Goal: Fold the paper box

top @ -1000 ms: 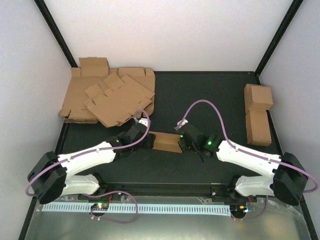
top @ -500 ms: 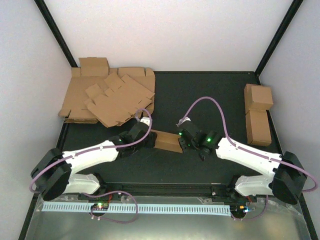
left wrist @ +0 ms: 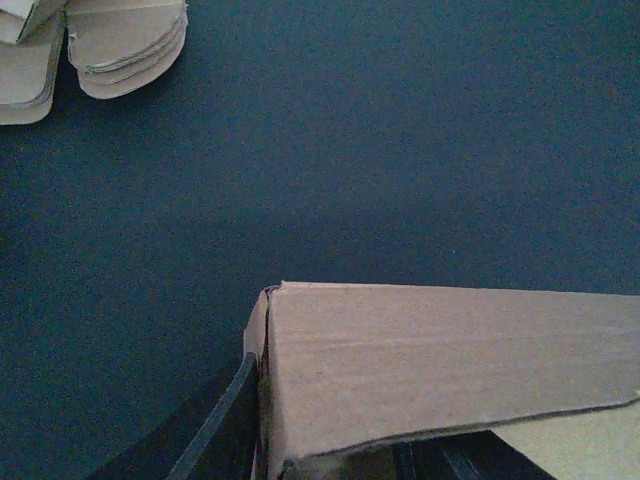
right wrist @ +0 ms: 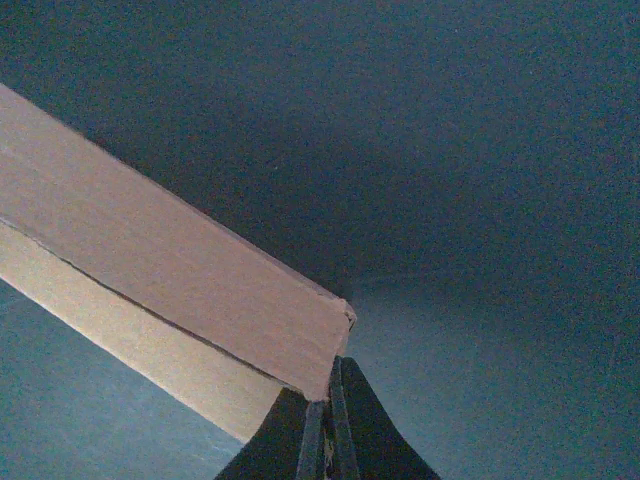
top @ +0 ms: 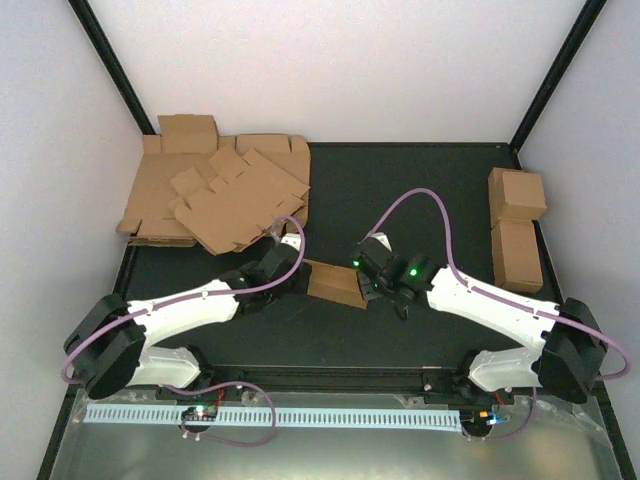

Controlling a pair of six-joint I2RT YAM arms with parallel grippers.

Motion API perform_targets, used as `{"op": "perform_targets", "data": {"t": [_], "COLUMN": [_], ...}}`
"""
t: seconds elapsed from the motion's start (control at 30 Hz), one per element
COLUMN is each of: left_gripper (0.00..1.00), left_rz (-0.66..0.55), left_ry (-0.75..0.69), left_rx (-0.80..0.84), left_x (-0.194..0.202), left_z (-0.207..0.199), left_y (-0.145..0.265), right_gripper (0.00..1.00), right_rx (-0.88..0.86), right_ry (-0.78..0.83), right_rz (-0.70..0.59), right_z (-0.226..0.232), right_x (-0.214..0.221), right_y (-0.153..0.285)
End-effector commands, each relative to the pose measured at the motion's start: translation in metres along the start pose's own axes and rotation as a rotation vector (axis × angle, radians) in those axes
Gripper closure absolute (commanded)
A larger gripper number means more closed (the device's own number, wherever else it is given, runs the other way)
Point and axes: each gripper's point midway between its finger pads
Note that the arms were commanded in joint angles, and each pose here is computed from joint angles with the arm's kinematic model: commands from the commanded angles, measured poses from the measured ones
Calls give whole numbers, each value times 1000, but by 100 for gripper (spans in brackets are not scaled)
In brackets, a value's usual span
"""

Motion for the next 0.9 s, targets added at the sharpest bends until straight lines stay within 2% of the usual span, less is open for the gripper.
{"op": "perform_targets", "data": {"t": [0.0,0.37,0.87], "left_gripper": [64,67,67], "left_rz": [35,32,29], "left_ry": [-25,-24,-21], "left_rx": [37,46,49], "left_x": [7,9,13], "left_z": [-14,-19,-21], "left_y": [1,3,2], "right_gripper": [98,98,98], "right_rx": [-123,-70,-39], "right_ry": [-183,-438,-475], "right_rz": [-42,15,30], "right_z": [28,31,25], "right_x": [-21,-20,-9], "right_y": [10,2,-11]}}
Point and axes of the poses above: each gripper's point midway between its finger pads, its own y axis back along the fingers, its own z axis along the line the jaws close on, x = y × z, and after that the axes turned 10 degrees about -y, right-handed
